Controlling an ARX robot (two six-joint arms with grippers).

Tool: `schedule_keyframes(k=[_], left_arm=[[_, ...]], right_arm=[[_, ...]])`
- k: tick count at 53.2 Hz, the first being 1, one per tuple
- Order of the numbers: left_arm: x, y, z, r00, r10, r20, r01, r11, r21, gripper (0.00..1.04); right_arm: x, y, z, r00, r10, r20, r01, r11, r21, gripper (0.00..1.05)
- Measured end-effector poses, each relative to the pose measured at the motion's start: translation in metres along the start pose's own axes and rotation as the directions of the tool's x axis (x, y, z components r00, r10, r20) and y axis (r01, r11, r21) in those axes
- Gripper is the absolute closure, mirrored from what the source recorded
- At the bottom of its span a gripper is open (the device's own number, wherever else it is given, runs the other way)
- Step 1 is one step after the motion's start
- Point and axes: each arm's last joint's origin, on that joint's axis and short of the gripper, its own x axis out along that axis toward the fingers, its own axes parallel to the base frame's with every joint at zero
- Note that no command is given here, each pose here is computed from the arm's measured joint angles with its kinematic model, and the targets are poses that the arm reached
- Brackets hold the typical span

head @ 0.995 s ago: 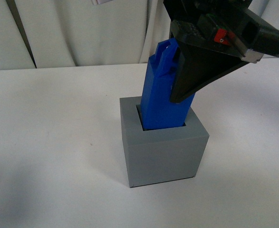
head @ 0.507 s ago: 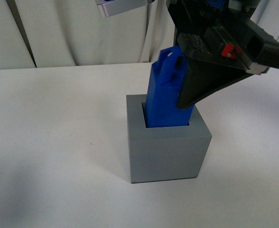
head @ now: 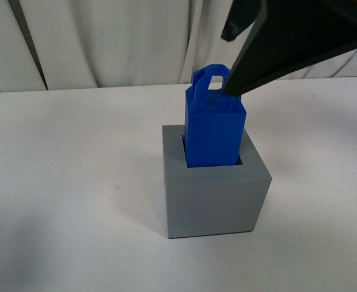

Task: Insert blue part into gray base

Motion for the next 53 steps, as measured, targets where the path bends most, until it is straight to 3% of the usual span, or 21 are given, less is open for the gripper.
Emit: schedule_keyframes(k=[13,28,41,46,48,53], left_arm=[[0.0,0.0,0.0,1.0,0.0,0.0,0.0,1.0,0.0,0.06],[0.0,0.0,0.0,1.0,0.0,0.0,0.0,1.0,0.0,0.06],[0.0,0.0,0.0,1.0,0.0,0.0,0.0,1.0,0.0,0.06],[0.0,0.0,0.0,1.0,0.0,0.0,0.0,1.0,0.0,0.06],[0.0,0.0,0.0,1.0,0.0,0.0,0.0,1.0,0.0,0.06],[0.0,0.0,0.0,1.0,0.0,0.0,0.0,1.0,0.0,0.06]], right_arm=[[-0.048,0.041,-0.045,0.977,-0.096,0.191,0.087,0.995,0.054,0.07],[-0.05,0.085,-0.099,0.911,-0.215,0.352,0.148,0.967,0.209,0.07],[-0.052,0.134,-0.166,0.837,-0.388,0.386,0.189,0.867,0.461,0.07],[-0.054,0.148,-0.189,0.786,-0.49,0.378,0.226,0.796,0.561,0.07],[-0.054,0.155,-0.2,0.754,-0.555,0.35,0.256,0.74,0.622,0.07],[-0.054,0.159,-0.207,0.739,-0.591,0.325,0.26,0.694,0.671,0.07]])
